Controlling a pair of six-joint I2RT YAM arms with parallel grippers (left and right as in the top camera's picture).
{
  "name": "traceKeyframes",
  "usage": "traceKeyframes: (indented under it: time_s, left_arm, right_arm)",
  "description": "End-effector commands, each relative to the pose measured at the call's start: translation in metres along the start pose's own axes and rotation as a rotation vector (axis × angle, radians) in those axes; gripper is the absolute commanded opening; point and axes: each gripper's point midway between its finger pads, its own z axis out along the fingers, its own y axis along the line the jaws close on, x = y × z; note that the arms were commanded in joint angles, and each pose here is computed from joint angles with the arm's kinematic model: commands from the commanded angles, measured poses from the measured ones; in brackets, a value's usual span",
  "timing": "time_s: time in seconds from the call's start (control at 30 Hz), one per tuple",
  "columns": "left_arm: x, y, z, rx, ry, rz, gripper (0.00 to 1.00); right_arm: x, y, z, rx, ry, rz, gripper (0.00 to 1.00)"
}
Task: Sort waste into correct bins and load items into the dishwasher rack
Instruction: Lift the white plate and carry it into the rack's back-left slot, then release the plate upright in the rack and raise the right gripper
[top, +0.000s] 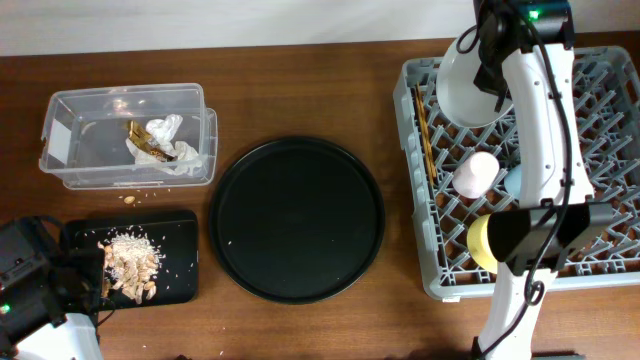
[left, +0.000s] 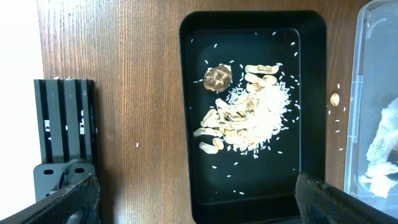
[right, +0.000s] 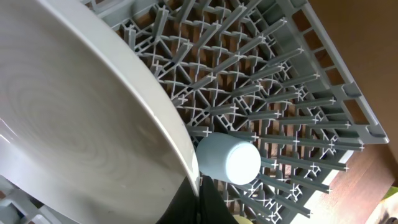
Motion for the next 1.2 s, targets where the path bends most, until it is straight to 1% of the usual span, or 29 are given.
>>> traceKeyframes:
  time_s: [0.0, 0.37, 0.7, 0.73, 0.77, 0.8, 0.83, 0.87, 0.97, 1.17]
  left_arm:
    - [-0.001, 0.003, 0.001, -0.013, -0.006, -0.015, 0.99]
    - [-0.001, 0.003, 0.001, -0.013, -0.006, -0.015, 0.99]
    - [-0.001, 0.003, 0.001, -0.013, -0.006, -0.015, 0.99]
    - [-0.001, 0.003, 0.001, -0.013, -0.006, -0.015, 0.99]
    - [-0.001, 0.003, 0.001, -0.013, -0.006, -0.015, 0.99]
    - [-0.001, 0.003, 0.001, -0.013, -0.006, -0.015, 0.99]
    - [-0.001, 0.003, 0.001, -0.013, -0.006, -0.015, 0.99]
    - [-0.001, 0.003, 0.001, -0.013, -0.006, -0.015, 0.99]
    - [-0.001, 0.003, 0.001, -0.013, -0.006, -0.015, 0.99]
    - [-0.001, 0.003, 0.001, -0.013, -0.006, -0.015, 0.99]
  right_arm:
    - [-0.002, 0.000, -0.003, 0.030, -0.031, 0.023, 0.04]
    - [0.029, 0.041, 0.012, 0.060, -0.019, -0.105, 0.04]
    - [0.046, 0.058, -0.004, 0.075, -0.040, -0.194, 0.04]
    - [0.050, 0.062, -0.007, 0.062, -0.032, -0.207, 0.15]
    - [0.053, 0.065, -0.009, 0.048, -0.025, -0.220, 0.29]
    - [0.059, 0.071, -0.013, 0.012, -0.008, -0.248, 0.59]
    - [0.062, 0.074, -0.016, -0.013, 0.007, -0.264, 0.73]
    - [0.065, 0.076, -0.022, -0.044, 0.023, -0.274, 0.79]
    - [0.069, 0.067, -0.048, -0.121, 0.057, -0.262, 0.81]
    - [0.074, 0.046, -0.115, -0.367, 0.025, -0.273, 0.82]
